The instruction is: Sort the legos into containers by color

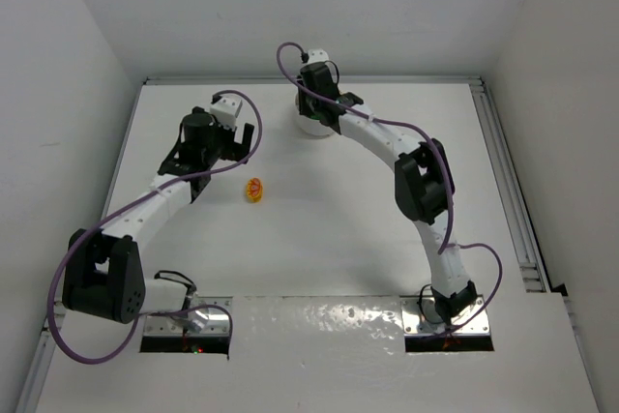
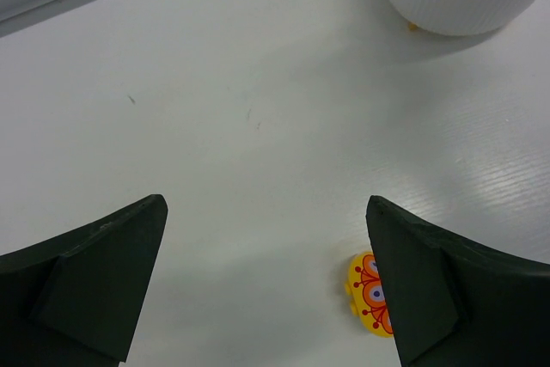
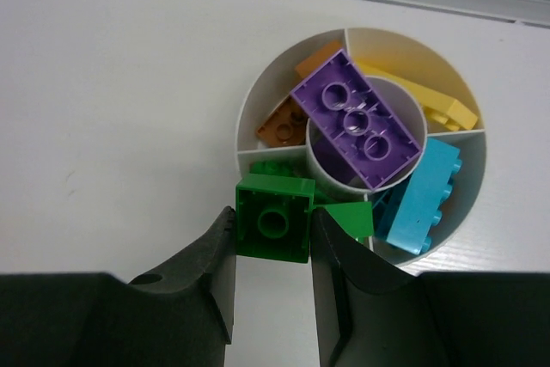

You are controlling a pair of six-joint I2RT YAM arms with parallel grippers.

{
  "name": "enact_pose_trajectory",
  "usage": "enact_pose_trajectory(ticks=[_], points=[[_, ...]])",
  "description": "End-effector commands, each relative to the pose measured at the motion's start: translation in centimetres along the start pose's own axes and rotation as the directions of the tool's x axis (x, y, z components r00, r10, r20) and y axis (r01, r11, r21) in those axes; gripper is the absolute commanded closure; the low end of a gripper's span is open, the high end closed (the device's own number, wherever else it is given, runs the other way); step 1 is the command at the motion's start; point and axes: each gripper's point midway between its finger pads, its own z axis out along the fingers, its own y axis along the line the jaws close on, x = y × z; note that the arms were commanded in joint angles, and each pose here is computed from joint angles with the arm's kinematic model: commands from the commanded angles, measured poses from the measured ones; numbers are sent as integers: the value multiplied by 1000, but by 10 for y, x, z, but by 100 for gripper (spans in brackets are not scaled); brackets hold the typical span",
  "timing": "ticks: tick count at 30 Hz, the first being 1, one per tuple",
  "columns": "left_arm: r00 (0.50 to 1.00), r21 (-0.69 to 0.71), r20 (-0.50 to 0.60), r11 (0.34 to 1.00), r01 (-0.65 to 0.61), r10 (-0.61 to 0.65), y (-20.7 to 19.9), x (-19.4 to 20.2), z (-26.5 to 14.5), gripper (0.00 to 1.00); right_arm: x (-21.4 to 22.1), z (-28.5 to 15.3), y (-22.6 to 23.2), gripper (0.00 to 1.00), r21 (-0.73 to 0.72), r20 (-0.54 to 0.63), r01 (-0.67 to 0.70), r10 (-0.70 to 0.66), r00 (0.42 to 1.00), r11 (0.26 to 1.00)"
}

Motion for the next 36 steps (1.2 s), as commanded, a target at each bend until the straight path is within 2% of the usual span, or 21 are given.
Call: enact_pose_trajectory(ticks=[1,15,36], points=[[999,-35,29,999,22,-21,9,-7,1,0,-24,2,-5,100,51,106,-35,30,994,998],[999,-60,32,998,27,-25,17,-2,1,0,-9,4,5,100,86,143,-134,121,982,987],[999,-60,34,998,32,-30,19,0,1,0,2,19,-1,100,145,164,-137,113,980,980]])
